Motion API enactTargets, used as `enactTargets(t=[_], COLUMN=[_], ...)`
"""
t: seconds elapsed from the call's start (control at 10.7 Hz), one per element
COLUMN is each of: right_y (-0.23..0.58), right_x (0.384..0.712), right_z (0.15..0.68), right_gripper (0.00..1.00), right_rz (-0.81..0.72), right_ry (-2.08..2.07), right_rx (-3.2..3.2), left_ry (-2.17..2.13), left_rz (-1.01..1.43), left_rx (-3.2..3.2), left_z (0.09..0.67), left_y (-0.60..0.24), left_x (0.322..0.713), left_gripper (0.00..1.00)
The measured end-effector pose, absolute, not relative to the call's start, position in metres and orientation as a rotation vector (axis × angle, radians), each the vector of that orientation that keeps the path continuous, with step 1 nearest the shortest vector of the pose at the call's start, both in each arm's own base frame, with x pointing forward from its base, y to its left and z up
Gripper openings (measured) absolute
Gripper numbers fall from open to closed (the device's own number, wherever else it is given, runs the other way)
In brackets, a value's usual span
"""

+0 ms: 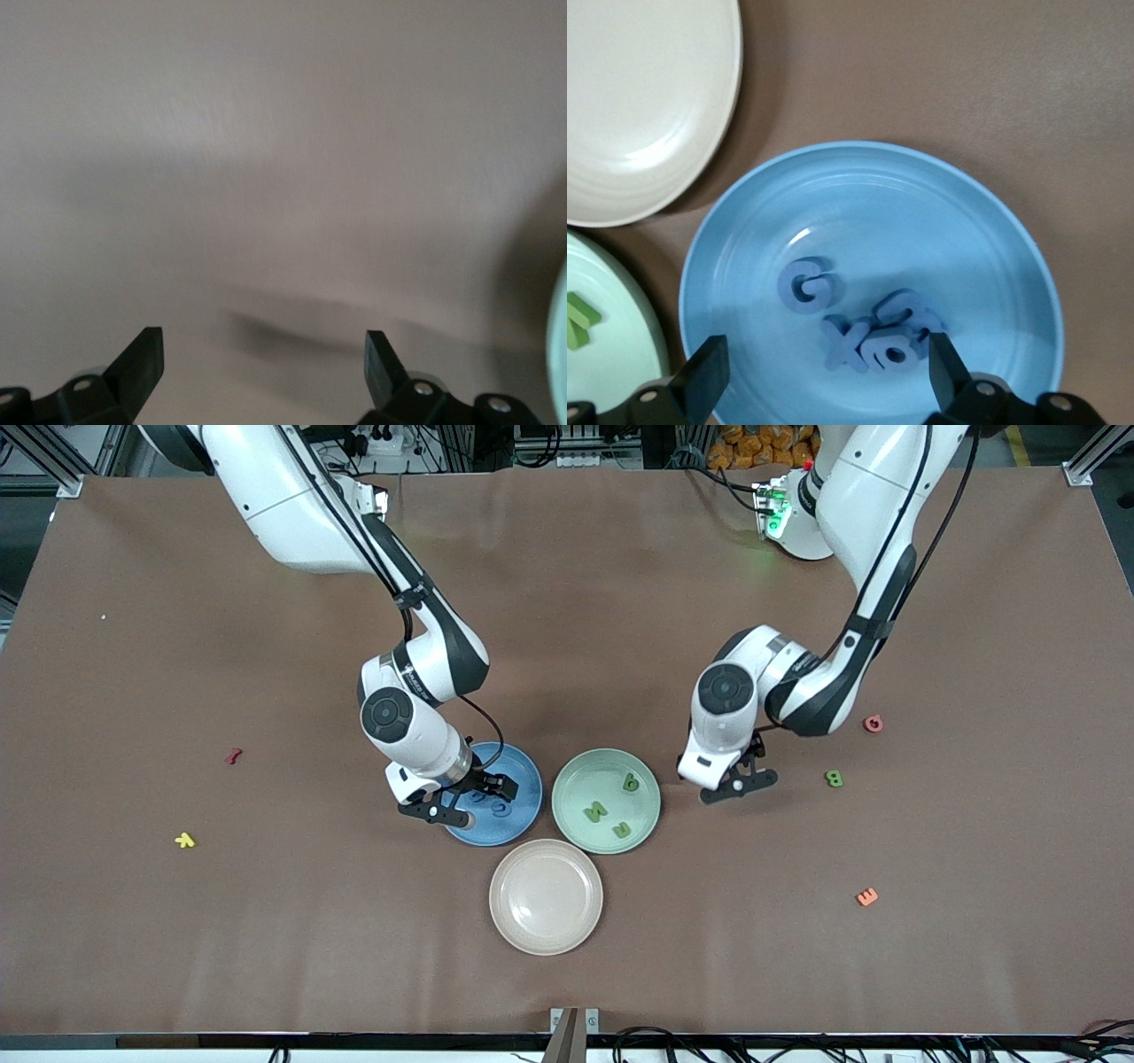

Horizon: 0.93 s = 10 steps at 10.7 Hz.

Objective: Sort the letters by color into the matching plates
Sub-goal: 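Carry the G to the blue plate while the left gripper reaches green 8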

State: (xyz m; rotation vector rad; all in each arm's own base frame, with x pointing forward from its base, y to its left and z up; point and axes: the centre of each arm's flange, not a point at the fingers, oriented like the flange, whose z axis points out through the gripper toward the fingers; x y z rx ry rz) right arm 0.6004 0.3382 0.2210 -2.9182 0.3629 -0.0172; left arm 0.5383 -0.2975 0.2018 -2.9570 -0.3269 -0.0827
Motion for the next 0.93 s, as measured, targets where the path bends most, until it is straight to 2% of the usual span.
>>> enactTargets(t=[0.19,0.28,0.93], right_y=[0.324,0.313,0.179], right_x=[0.607,0.613,0.660], right_z=[0.223,0.226,0.256], right_gripper=[1.00,1.00,1.00], right_rz=[0.022,0.021,-0.003], right_ry=[0.293,0.260,0.094], right_rx=[-2.951,-2.962,-3.077], left_ry=[-0.324,-0.343,-0.319], left_rz=[-0.096,-0.093,-0.107], left_rx=[-2.996,-2.994,-2.998], left_z=[0.192,0.193,0.211], left_y=[-0.282,-0.263,-0.090], left_x=[0.498,0.496,0.572], left_gripper=[1.00,1.00,1.00])
